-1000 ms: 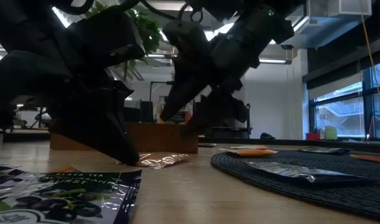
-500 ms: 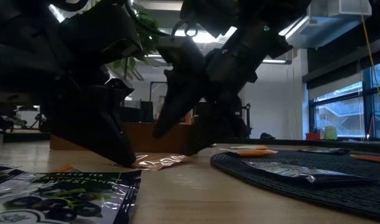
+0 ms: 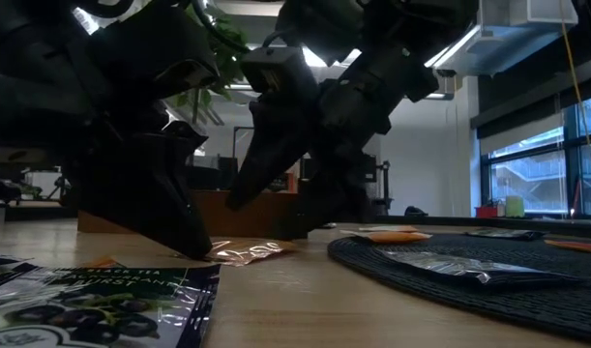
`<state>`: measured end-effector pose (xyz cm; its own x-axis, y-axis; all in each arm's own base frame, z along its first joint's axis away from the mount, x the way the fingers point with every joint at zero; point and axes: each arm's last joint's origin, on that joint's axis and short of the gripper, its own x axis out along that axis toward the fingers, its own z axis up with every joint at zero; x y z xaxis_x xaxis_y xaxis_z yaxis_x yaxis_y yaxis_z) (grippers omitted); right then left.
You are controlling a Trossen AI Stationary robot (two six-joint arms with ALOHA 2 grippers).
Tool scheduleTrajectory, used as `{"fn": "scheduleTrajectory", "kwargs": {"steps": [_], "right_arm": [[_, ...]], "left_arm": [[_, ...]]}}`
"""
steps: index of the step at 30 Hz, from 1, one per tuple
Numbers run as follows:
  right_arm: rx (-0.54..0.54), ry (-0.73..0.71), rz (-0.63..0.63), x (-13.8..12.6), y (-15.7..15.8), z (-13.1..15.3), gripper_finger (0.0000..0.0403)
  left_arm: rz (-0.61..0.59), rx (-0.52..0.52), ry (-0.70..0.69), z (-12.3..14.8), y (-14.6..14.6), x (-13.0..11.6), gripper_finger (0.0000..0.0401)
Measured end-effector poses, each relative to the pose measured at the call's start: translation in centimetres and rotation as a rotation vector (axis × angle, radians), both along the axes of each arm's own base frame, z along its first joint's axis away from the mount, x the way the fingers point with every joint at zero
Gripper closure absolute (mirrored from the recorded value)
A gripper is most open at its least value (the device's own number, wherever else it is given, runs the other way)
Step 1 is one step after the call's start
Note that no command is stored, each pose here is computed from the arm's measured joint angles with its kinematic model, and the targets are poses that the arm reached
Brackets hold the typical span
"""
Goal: Pick & Place Tea
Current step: Put the orange tea bag into the right section of the wooden organizer
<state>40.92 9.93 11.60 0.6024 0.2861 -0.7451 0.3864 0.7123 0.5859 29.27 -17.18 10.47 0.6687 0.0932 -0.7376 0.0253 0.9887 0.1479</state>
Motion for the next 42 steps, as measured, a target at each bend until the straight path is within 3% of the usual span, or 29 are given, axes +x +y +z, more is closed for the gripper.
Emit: {"fn": "scheduleTrajectory", "kwargs": {"steps": [14, 22, 30, 35, 42], "right_arm": [[0.108, 0.012, 0.055, 0.0, 0.3, 0.0, 0.0135], [0.167, -0.072, 0.106, 0.6, 0.8, 0.4, 0.0135], [0.194, -0.094, 0.07, 1.2, 0.7, 1.2, 0.0135], [0.157, -0.004, 0.057, 0.6, 0.5, 0.7, 0.0135], [0.139, -0.028, 0.08, 0.7, 0.5, 0.8, 0.0136]], "left_arm": [[0.012, 0.013, -0.01, 0.0, 0.0, 0.0, 0.04], [0.017, 0.015, -0.011, 0.0, 0.1, 0.0, 0.04], [0.015, 0.012, -0.008, 0.0, 0.1, 0.0, 0.0399], [0.014, 0.009, -0.009, 0.0, 0.1, 0.0, 0.04], [0.012, -0.006, -0.004, 0.0, 0.1, 0.0, 0.0399]]}}
